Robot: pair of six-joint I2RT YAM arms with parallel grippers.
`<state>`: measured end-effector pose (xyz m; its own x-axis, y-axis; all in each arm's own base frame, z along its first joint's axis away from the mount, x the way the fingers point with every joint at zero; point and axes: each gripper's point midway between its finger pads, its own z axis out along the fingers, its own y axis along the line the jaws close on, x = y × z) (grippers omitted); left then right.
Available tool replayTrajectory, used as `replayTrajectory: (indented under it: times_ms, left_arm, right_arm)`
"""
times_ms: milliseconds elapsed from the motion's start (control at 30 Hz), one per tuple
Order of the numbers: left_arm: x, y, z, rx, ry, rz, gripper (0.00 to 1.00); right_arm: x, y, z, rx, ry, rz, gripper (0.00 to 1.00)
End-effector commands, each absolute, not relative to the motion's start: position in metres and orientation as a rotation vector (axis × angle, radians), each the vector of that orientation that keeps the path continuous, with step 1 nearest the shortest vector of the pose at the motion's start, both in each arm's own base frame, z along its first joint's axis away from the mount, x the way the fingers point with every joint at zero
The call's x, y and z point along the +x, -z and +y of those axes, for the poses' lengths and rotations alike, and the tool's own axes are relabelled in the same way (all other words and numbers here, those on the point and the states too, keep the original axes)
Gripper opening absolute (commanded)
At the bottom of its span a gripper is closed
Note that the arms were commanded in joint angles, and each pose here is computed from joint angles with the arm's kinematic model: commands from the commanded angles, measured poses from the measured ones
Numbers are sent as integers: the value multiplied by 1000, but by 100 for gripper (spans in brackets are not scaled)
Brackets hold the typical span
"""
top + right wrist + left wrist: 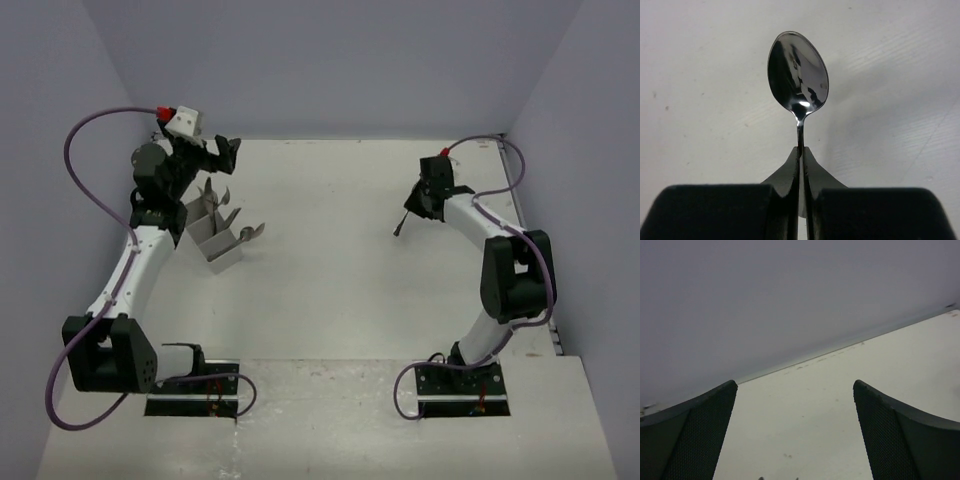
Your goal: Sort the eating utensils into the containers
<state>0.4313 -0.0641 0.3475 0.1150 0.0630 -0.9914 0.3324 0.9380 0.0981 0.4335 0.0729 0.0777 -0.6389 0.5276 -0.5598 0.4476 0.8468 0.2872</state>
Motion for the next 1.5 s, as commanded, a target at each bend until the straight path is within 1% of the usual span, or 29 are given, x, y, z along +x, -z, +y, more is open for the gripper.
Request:
replayTrajectory:
  times_ms: [0,33,100,133,200,233,300,333,433,700,800,900,933,1000,1033,1067,1100,1200,1367,1400,1467]
  left_arm:
    - [437,-352,-98,315,504,1492,100]
    - [440,-334,-114,331,629,1548,100]
    - [441,-327,-131,342,756,1579,100]
    - [435,-311,-155,410,864,1614,100]
    - [433,-296,-179,416,908,1657,100]
    - [433,-284,-200,416,908,1693,100]
    - [429,-275,-221,433,923,1720,100]
    - [422,-267,-239,449,967,1742,100]
    - [416,-257,-258,415,1063,1788,100]
    - [400,-224,-305,330,1111,1870,100]
    - [401,-220,-310,228,1120,1874,100]
    - [411,-213,-305,114,1031,1893,98]
    - [413,-211,-303,98,1016,1898,95]
    - [414,-213,-304,99,1004,1889,91]
    - [414,-213,-304,97,1002,1887,84]
    - [412,-213,-306,113,1005,1887,80]
    - [412,-212,-307,114,1012,1891,72]
    - [406,-204,-315,135,1051,1917,61]
    - [397,-194,-324,166,1101,1948,57]
    - [396,-193,-324,168,1104,1949,53]
    - [393,-195,-325,181,1119,1944,49]
  right_arm:
    - [446,-124,116,380,-392,2228,0]
    - [442,-129,124,299,-394,2218,0]
    - [431,-143,150,166,-469,2199,0]
    - [429,-150,157,122,-499,2177,0]
    - [413,-164,184,2,-637,2160,0]
    - [408,-170,192,-55,-660,2143,0]
    - [394,-183,213,-164,-740,2121,0]
    - [389,-188,220,-212,-766,2113,0]
    - [374,-193,237,-303,-827,2112,0]
    - [355,-200,268,-423,-903,2111,0]
    - [350,-206,272,-429,-921,2114,0]
    - [349,-207,276,-393,-954,2121,0]
    - [347,-207,280,-389,-959,2124,0]
    - [349,-201,282,-374,-936,2140,0]
    - [349,-201,283,-371,-924,2141,0]
    - [351,-199,283,-359,-903,2147,0]
    - [353,-199,282,-332,-899,2150,0]
    - [358,-207,285,-308,-913,2117,0]
    - [364,-211,285,-291,-896,2113,0]
    - [367,-209,284,-281,-882,2118,0]
    - [368,-210,284,-272,-878,2114,0]
